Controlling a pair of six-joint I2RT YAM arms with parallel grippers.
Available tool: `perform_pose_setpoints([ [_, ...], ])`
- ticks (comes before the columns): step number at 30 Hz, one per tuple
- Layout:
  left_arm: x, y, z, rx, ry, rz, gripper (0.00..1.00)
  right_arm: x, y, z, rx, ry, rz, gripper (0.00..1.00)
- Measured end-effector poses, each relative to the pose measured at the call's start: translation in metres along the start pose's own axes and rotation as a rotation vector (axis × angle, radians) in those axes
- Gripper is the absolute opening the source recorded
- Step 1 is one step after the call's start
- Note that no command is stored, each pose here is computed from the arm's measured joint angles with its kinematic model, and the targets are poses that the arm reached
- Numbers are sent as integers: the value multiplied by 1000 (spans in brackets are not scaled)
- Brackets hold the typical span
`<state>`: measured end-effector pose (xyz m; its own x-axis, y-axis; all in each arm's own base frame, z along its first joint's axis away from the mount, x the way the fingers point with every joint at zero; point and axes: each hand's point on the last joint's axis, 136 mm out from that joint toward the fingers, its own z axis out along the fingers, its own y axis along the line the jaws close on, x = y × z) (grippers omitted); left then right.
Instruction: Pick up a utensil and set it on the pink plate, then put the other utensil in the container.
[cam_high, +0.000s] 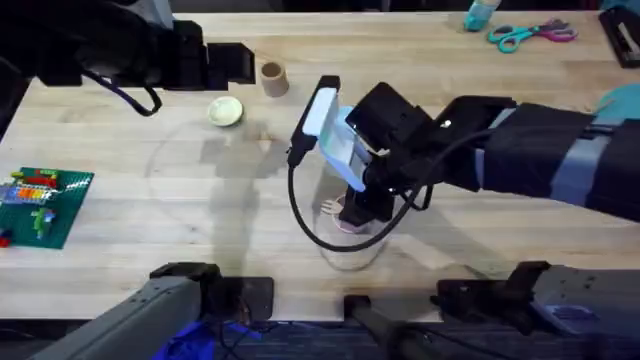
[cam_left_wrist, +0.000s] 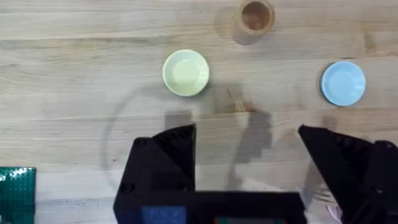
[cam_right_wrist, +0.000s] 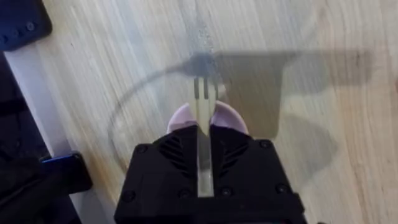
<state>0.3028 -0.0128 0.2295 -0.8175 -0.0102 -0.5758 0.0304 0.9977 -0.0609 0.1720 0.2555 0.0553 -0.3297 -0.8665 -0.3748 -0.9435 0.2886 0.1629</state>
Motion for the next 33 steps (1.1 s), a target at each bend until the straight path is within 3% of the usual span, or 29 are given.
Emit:
perform_pose_setpoints([
  [5, 0, 0, 0, 0, 0, 0, 993, -1, -1, -2, 6, -1, -1, 145],
  [9, 0, 0, 0, 0, 0, 0, 993, -8, -8, -13, 64, -27, -15, 231],
  [14, 0, 0, 0, 0, 0, 0, 993, -12, -18, -23, 138, -38, -22, 257],
  [18, 0, 0, 0, 0, 0, 0, 993, -10, -25, -24, 174, -23, -21, 426],
  [25, 0, 0, 0, 0, 0, 0, 994, -4, -39, -27, 259, 10, -16, 553],
  [27, 0, 0, 0, 0, 0, 0, 994, -3, -42, -28, 277, 16, -9, 713],
  [29, 0, 0, 0, 0, 0, 0, 995, -2, -44, -29, 289, 19, -1, 961],
  [33, 0, 0, 0, 0, 0, 0, 993, -3, -46, -30, 303, 19, 11, 995],
])
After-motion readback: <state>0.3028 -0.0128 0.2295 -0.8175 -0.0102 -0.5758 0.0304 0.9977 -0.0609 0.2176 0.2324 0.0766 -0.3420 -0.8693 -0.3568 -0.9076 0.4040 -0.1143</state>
